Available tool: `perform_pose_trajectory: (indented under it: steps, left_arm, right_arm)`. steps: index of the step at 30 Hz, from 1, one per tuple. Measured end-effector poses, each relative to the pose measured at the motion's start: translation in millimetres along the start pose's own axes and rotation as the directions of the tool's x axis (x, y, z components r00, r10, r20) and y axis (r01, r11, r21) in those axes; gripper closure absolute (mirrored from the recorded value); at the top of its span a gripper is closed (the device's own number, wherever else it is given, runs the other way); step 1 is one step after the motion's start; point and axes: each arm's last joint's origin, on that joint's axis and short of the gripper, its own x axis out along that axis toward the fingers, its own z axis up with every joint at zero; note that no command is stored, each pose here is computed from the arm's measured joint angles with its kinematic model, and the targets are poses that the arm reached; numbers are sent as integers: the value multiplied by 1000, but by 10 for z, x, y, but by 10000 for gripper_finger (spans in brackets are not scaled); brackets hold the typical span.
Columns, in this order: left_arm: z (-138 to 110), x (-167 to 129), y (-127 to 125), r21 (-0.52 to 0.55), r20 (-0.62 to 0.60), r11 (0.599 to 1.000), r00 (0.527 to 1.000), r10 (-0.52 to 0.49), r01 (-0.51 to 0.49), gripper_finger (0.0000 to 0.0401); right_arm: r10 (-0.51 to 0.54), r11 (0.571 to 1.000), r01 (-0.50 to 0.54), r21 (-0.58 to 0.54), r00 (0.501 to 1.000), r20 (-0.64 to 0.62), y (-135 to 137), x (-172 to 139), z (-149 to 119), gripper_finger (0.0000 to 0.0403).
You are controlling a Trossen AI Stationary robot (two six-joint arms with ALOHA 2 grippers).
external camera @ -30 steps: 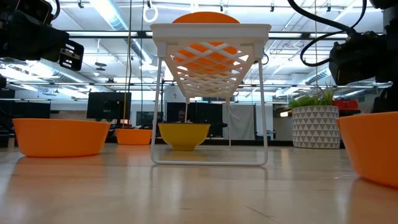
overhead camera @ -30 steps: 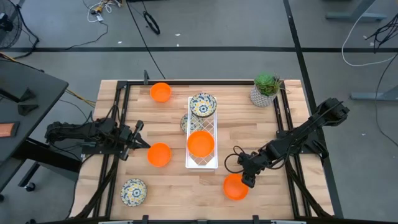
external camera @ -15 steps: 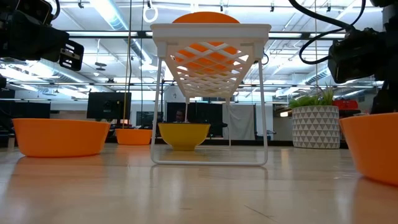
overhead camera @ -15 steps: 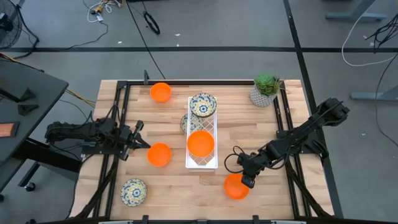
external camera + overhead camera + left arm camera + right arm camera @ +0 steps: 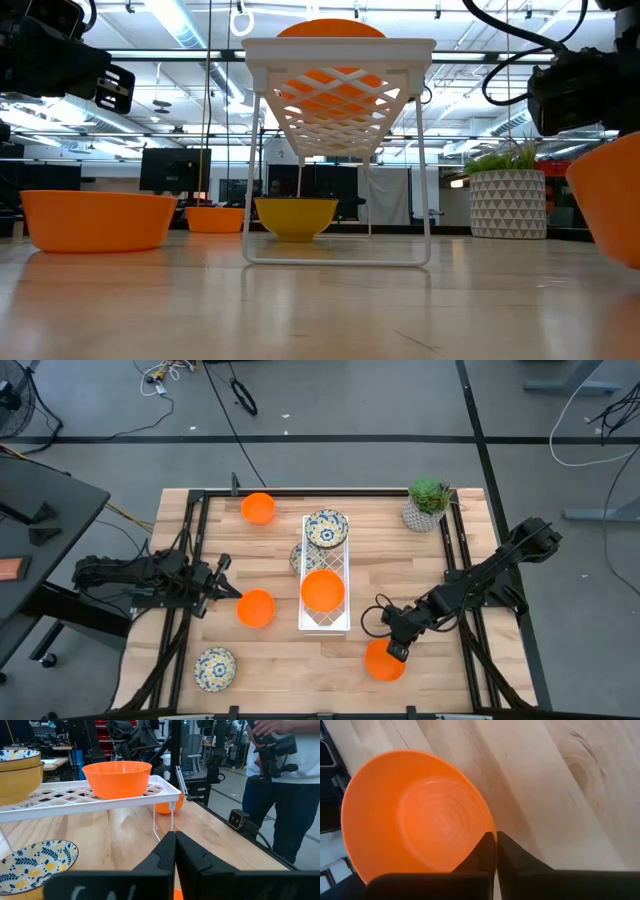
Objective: Pick & Place Mini bowls
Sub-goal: Stack the orange bowl on top of the orange bowl on the shelf
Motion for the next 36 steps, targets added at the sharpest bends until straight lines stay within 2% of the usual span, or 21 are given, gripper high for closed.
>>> perform_pose_trajectory:
  steps: [8, 14, 25, 36]
  left_arm:
    - [0, 0, 0, 0, 1, 1000, 1000, 0, 0, 387]
    - [2, -1, 0, 0, 1, 1000, 1000, 0, 0, 387]
    - [2, -1, 0, 0, 1, 1000, 1000, 0, 0, 387]
    - [1, 0, 0, 0, 1, 1000, 1000, 0, 0, 387]
  right_arm:
    - [60, 997, -61, 55, 998, 13, 54, -126, 4, 401]
    - [96, 995, -98, 28, 994, 47, 272, -333, 91, 402]
    - [131, 991, -130, -10, 984, 124, 661, -841, 424, 403]
    - [149, 985, -165, 48, 959, 240, 807, -1345, 784, 403]
